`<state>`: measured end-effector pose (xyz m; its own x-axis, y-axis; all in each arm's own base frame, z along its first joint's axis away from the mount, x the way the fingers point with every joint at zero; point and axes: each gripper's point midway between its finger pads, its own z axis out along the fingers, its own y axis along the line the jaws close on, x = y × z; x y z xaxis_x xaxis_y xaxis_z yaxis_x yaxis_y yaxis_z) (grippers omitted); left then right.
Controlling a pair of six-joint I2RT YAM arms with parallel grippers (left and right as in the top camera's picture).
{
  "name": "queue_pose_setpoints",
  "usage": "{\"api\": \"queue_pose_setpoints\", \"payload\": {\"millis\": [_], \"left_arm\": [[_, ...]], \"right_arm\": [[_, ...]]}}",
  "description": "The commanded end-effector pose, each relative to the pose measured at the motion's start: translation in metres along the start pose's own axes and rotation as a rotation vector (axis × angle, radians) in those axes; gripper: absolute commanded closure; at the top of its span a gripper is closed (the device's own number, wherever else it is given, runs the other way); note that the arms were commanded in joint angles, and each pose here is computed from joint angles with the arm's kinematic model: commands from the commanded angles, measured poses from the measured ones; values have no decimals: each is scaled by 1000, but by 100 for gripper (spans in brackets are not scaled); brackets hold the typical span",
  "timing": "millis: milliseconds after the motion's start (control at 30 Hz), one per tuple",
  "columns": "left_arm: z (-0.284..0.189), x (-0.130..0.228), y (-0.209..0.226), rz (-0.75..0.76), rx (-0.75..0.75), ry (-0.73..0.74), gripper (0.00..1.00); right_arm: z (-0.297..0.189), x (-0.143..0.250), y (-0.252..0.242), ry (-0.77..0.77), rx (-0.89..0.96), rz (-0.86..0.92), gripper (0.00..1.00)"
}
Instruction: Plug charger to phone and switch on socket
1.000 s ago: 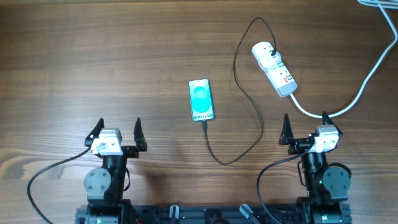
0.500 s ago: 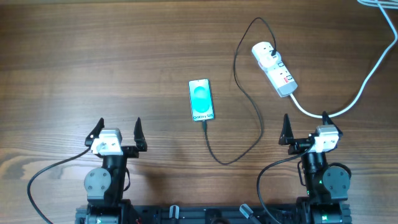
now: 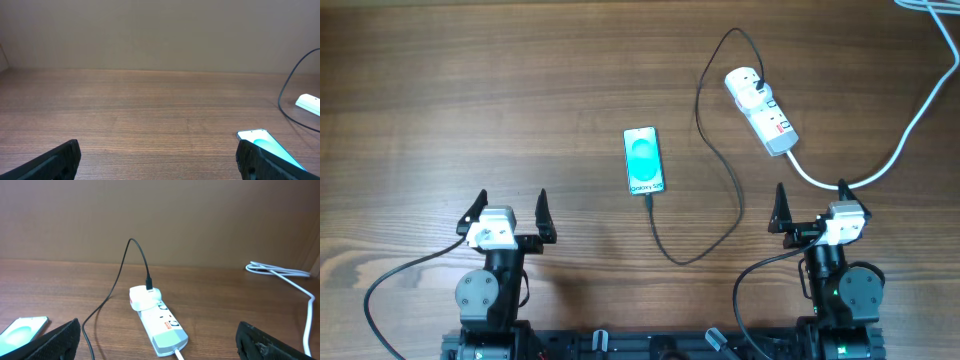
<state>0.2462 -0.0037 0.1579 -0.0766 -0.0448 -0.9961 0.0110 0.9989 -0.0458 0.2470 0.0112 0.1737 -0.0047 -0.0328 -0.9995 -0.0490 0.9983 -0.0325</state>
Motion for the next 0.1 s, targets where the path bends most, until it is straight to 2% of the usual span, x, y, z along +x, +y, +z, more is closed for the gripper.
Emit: {"api": "queue_pose_setpoints", "payload": {"millis": [0,67], "left_arm": [[0,1,0,15,4,-1,0],[0,1,0,15,4,-1,0]], "right_arm": [[-1,-2,1,-11,-8,-20,0],[-1,-2,1,-11,-8,-20,0]]}}
